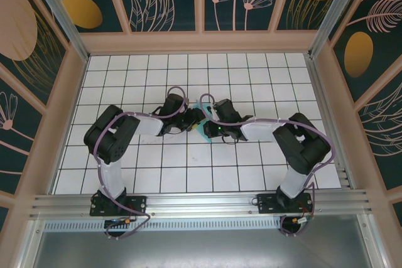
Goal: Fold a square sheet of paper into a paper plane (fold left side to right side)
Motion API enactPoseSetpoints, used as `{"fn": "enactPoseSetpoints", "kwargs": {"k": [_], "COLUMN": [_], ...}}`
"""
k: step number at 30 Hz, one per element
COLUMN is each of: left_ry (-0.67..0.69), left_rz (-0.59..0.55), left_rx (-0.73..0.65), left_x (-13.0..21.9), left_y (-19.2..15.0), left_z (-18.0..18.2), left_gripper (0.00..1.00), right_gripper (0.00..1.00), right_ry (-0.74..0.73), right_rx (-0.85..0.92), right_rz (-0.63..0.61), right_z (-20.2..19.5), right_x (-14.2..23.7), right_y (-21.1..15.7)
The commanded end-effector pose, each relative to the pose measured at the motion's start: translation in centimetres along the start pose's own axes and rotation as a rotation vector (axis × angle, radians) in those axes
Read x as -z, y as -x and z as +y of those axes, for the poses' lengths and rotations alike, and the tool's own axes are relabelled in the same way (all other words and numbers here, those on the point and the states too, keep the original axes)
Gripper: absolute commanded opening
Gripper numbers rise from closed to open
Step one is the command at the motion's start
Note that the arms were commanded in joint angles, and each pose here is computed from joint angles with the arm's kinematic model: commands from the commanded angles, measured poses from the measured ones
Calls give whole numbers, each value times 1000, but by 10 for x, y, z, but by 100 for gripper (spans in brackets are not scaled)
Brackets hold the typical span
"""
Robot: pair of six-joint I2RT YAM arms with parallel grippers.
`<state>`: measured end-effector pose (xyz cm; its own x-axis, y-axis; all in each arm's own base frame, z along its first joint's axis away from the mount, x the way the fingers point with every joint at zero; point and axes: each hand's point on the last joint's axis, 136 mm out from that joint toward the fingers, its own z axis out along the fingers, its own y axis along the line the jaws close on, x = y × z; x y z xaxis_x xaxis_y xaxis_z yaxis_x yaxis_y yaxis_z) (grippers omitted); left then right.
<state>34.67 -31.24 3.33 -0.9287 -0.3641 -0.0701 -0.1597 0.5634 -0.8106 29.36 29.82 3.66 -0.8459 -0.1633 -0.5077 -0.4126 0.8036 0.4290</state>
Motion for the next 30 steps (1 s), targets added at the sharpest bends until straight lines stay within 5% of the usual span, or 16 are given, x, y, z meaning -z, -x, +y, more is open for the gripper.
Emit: {"fn": "enactPoseSetpoints", "kwargs": {"k": [1, 9, 15, 30], "left_ry": [89, 125, 131, 139], "left_rz": [22, 17, 23, 20], "left_rx": [20, 16, 15, 9], "left_x": [-10, -10, -11, -11], "left_y": [-8, -7, -9, -10], "left_z": [29, 36, 38, 38], "left_gripper": [46, 46, 45, 42], "right_gripper": [17, 32, 41, 41], "right_ry": [39, 55, 208, 343], "right_rx": [-9, -21, -96, -239], "right_rz": [1, -45, -113, -85], "right_z": [3, 1, 3, -9], "right_x": [-1, 21, 50, 26], "right_y": [-1, 11, 30, 67]}}
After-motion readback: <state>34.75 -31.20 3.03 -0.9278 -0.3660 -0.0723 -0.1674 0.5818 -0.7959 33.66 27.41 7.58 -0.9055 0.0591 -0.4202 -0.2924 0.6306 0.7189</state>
